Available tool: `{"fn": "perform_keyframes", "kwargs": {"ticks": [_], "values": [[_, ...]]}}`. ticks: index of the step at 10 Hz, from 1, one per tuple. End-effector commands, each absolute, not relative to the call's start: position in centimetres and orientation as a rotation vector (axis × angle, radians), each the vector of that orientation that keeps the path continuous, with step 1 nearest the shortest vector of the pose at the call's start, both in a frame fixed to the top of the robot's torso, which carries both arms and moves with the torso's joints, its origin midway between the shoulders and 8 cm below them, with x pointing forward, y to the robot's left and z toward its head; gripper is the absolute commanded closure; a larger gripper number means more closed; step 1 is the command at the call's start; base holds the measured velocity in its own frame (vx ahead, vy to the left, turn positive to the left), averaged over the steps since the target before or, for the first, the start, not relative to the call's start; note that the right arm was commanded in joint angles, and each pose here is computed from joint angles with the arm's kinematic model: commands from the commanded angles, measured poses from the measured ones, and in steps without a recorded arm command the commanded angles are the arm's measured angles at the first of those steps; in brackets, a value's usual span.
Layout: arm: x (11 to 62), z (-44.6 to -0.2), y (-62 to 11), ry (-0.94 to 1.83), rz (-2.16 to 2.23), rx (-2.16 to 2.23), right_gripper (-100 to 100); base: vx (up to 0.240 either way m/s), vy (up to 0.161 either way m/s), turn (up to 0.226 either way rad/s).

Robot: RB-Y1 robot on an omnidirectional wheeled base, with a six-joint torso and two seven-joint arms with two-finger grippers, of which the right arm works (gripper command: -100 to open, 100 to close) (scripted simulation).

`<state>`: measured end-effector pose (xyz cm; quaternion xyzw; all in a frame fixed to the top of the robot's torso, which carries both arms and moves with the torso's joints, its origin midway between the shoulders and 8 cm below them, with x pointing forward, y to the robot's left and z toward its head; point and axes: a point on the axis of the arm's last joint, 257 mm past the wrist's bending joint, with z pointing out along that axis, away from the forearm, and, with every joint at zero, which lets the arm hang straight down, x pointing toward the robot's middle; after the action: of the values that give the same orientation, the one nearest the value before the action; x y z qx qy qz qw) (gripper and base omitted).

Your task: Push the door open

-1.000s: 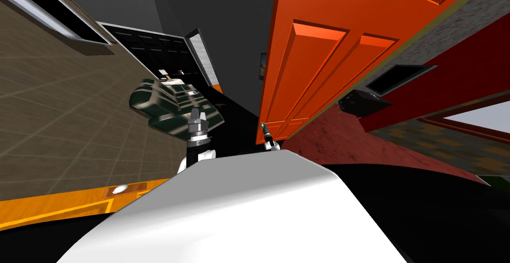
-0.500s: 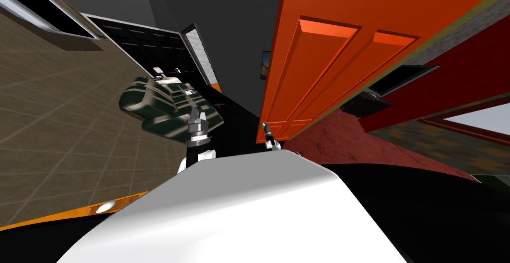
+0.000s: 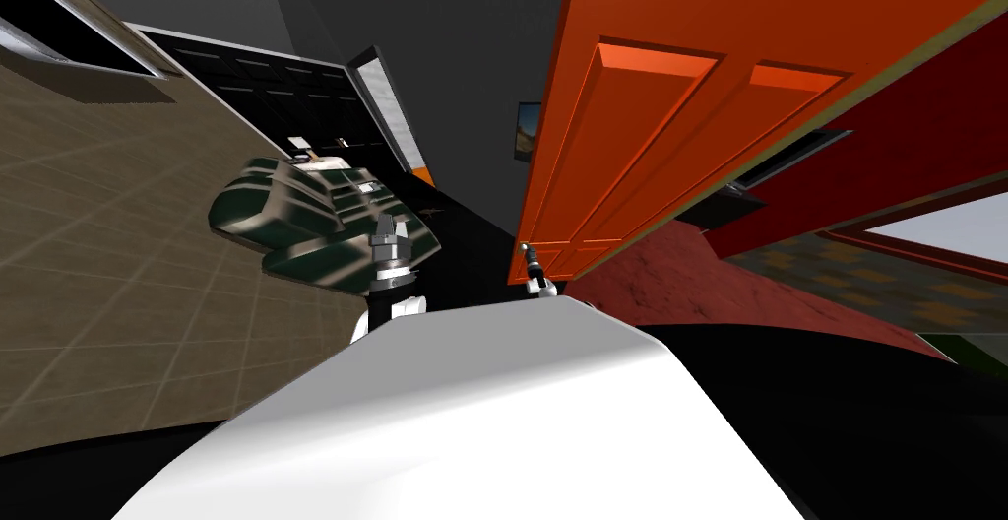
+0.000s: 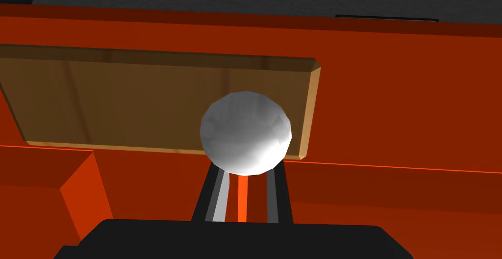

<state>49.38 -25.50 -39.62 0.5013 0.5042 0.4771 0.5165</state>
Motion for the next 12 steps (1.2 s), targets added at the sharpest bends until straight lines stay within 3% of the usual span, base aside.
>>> {"fn": "perform_keyframes", "kwargs": {"ticks": [1,7,8,12], "values": [[49.7,-39.0,-25.9,1.181,1.147,1.209,100,0.198,0.085,-0.055],[49.3,-39.0,-29.1,1.124,1.096,1.249,100,0.159,0.07,-0.061],[49.2,-39.3,-29.0,1.138,1.093,1.245,-100,-0.047,0.06,-0.042],[49.4,-39.1,-28.1,1.141,1.111,1.241,-100,-0.241,0.023,-0.01]]}}
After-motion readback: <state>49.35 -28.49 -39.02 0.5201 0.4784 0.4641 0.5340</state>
